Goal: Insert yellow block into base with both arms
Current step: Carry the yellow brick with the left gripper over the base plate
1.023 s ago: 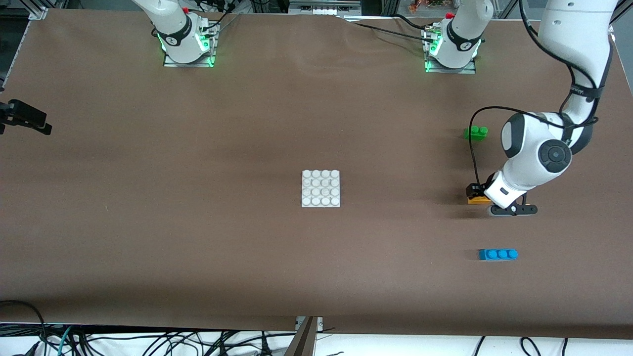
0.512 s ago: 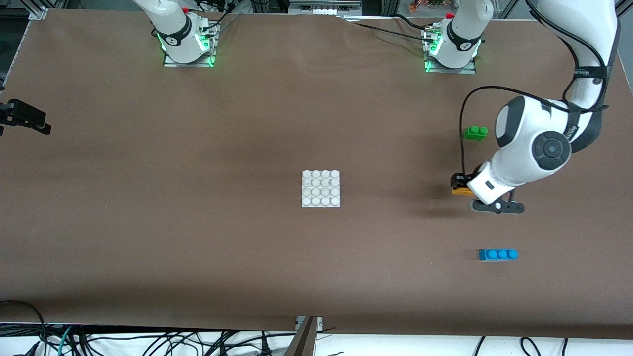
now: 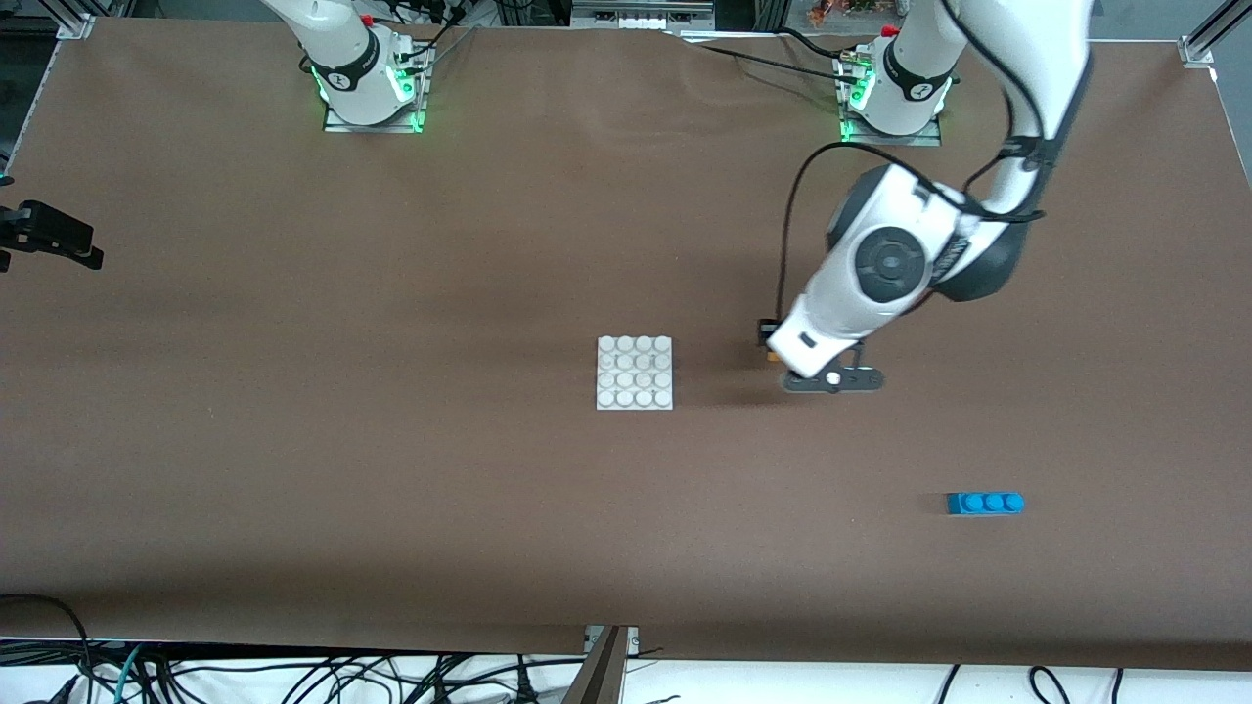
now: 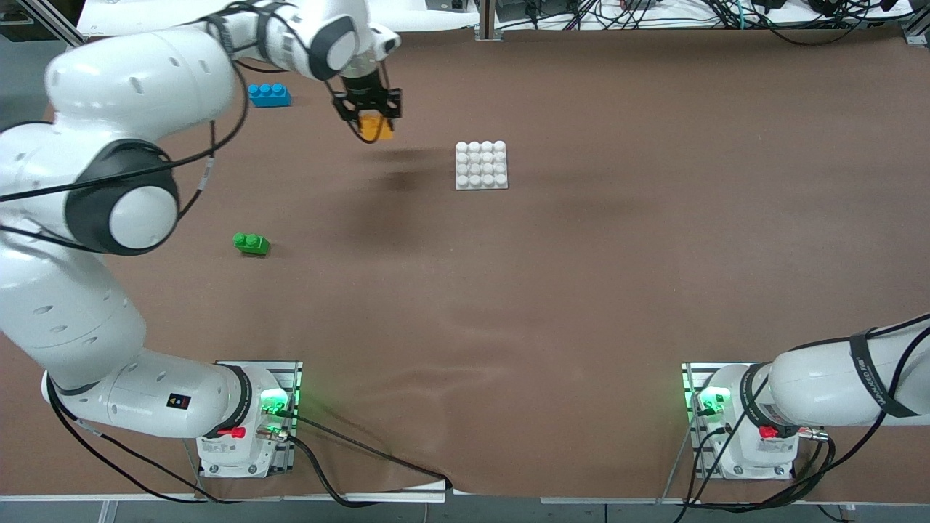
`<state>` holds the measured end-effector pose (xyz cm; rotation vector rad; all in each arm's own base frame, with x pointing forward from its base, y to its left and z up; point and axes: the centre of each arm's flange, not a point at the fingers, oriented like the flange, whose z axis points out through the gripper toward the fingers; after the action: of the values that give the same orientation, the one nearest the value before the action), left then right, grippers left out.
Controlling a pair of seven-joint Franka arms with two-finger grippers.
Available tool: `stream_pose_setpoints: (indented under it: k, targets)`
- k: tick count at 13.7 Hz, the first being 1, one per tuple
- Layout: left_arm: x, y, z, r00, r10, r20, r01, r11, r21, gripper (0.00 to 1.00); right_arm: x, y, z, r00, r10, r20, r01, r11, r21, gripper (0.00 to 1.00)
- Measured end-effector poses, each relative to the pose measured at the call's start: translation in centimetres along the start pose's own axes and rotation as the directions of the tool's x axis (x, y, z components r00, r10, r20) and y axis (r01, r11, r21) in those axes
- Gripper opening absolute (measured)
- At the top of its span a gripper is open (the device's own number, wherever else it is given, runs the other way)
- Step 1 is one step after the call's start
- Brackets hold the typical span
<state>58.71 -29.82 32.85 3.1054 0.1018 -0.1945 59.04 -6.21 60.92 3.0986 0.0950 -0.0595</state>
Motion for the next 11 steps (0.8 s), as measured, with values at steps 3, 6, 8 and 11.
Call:
stream_pose_setpoints:
  k: [3,6,8,11]
  targets:
    - [0.3,5.4,1.8,1.000,-0.017,0.021,0.018,0.999,-0.047,0.68,0.1,-0.1,0.2,1.000,-0.002,0.003,0.002,1.000,0.000,1.00]
    - [0.4,9.9,3.7,0.999,-0.021,0.038,0.024,0.996,-0.086,0.68,0.1,-0.2,0.2,1.000,-0.004,0.003,0.004,1.000,0.000,1.00]
    - [0.2,11.8,4.2,0.999,-0.034,0.039,0.037,0.995,-0.096,0.68,0.2,-0.2,0.3,1.000,-0.004,0.004,0.004,1.000,0.000,1.00]
    - [-1.6,15.1,5.5,0.997,-0.050,0.050,0.054,0.994,-0.092,0.68,0.2,-0.2,0.3,1.000,-0.004,0.004,0.004,1.000,0.000,1.00]
